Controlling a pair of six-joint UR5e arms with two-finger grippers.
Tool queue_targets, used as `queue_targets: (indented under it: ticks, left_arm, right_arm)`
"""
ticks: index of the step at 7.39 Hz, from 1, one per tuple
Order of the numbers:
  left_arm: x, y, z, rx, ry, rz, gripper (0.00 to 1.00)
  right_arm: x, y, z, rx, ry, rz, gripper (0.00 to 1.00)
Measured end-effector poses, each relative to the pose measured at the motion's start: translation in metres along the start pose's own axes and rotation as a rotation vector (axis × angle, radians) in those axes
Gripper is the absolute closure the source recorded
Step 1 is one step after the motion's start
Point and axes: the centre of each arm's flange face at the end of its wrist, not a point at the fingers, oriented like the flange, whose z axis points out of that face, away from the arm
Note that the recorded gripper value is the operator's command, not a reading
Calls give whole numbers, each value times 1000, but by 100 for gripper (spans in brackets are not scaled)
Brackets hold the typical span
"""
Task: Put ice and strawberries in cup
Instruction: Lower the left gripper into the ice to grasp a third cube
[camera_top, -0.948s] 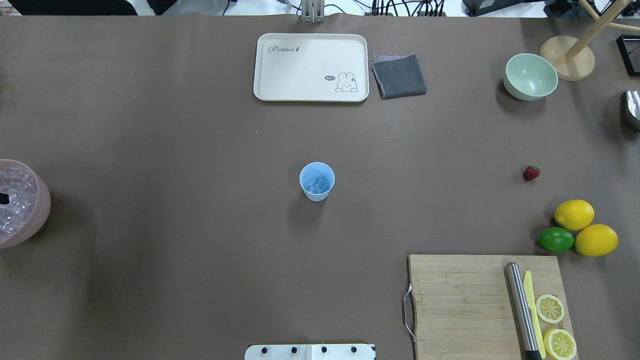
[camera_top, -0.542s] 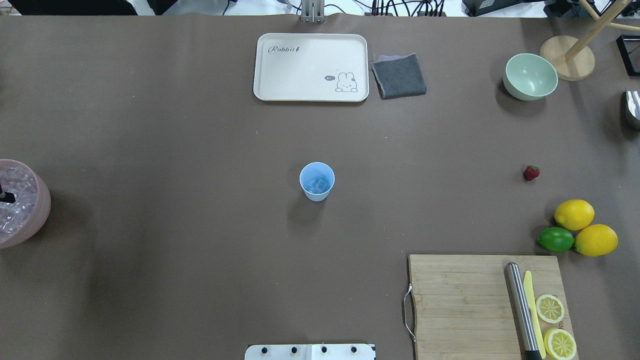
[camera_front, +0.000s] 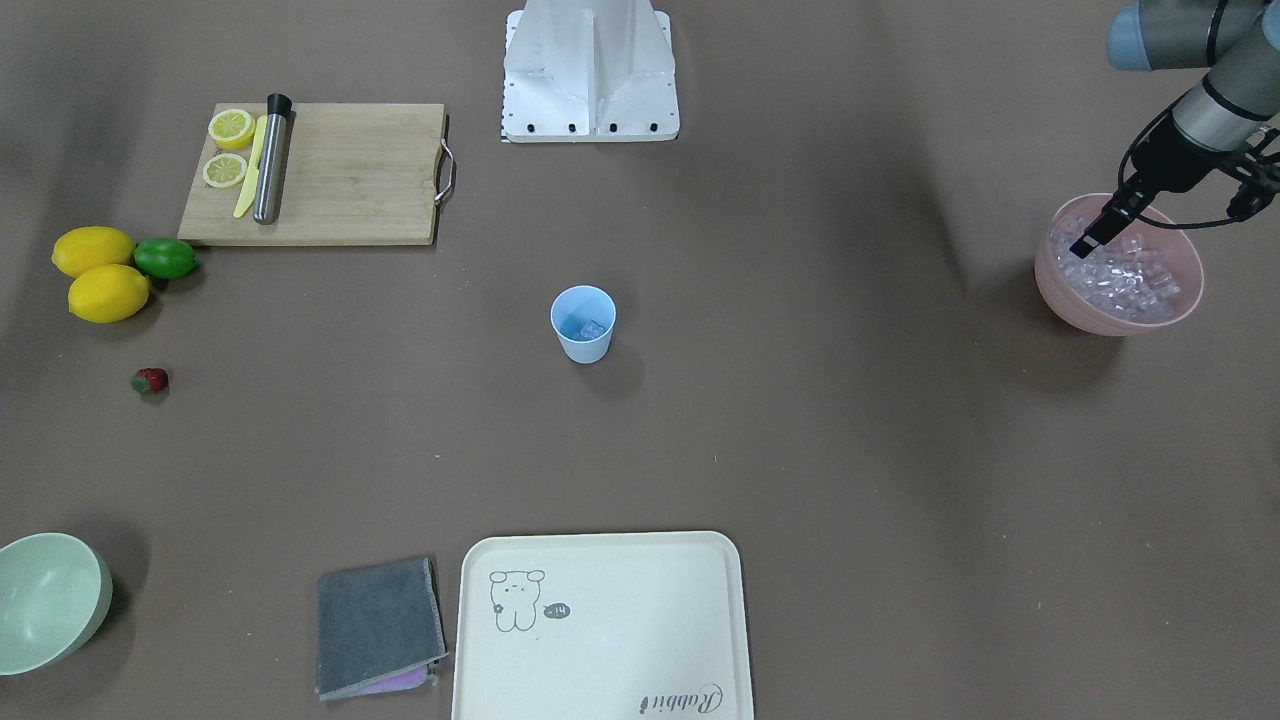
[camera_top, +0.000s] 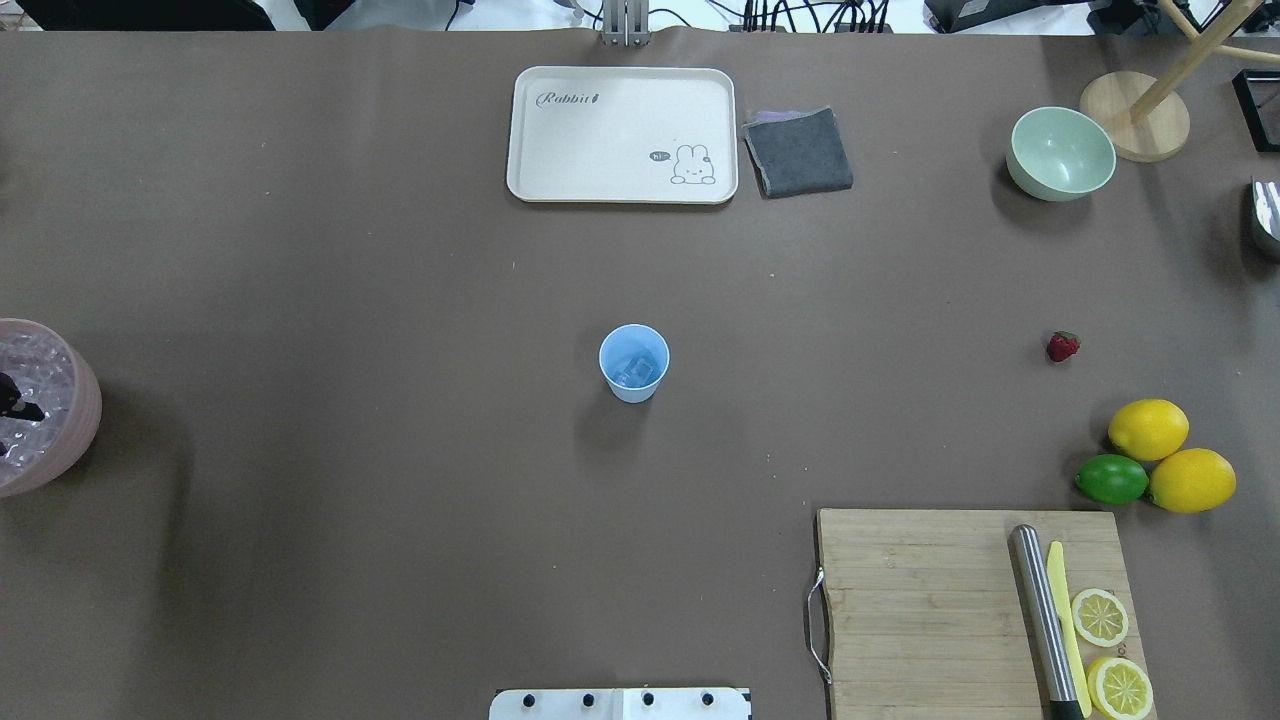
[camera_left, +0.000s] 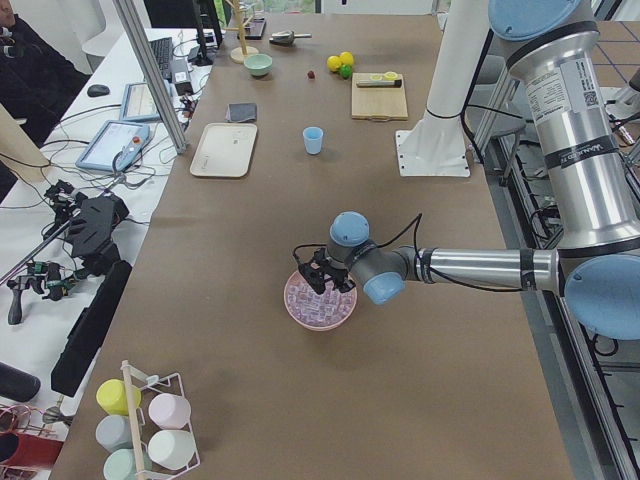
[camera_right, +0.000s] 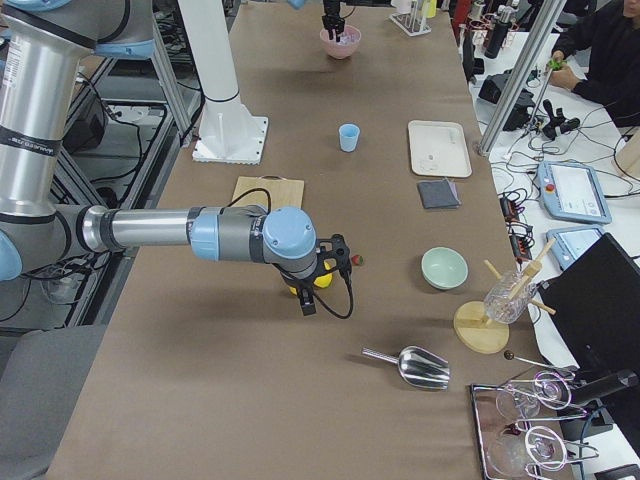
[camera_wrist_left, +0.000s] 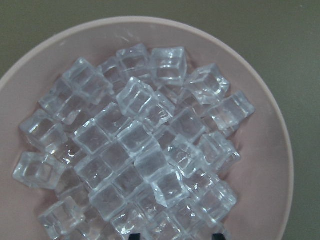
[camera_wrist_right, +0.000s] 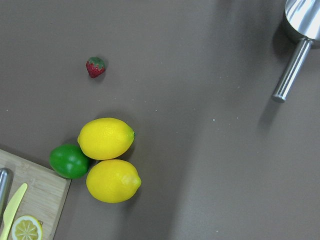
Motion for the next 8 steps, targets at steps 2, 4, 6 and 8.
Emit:
queue_targets:
  ticks: [2, 4, 6, 8]
  left_arm:
    - [9, 8, 8, -6, 5, -26, 43]
    - [12, 14, 15, 7, 3, -38, 43]
    - [4, 15, 15, 10, -1, -43, 43]
    - [2, 16, 13, 12, 2, -43, 43]
  right_arm:
    - [1, 1, -1, 4, 1, 3, 0]
    - [2, 1, -3, 9, 3, 7, 0]
    - [4, 3, -6, 16, 4, 13, 0]
    - [6, 5, -8, 21, 4, 19, 0]
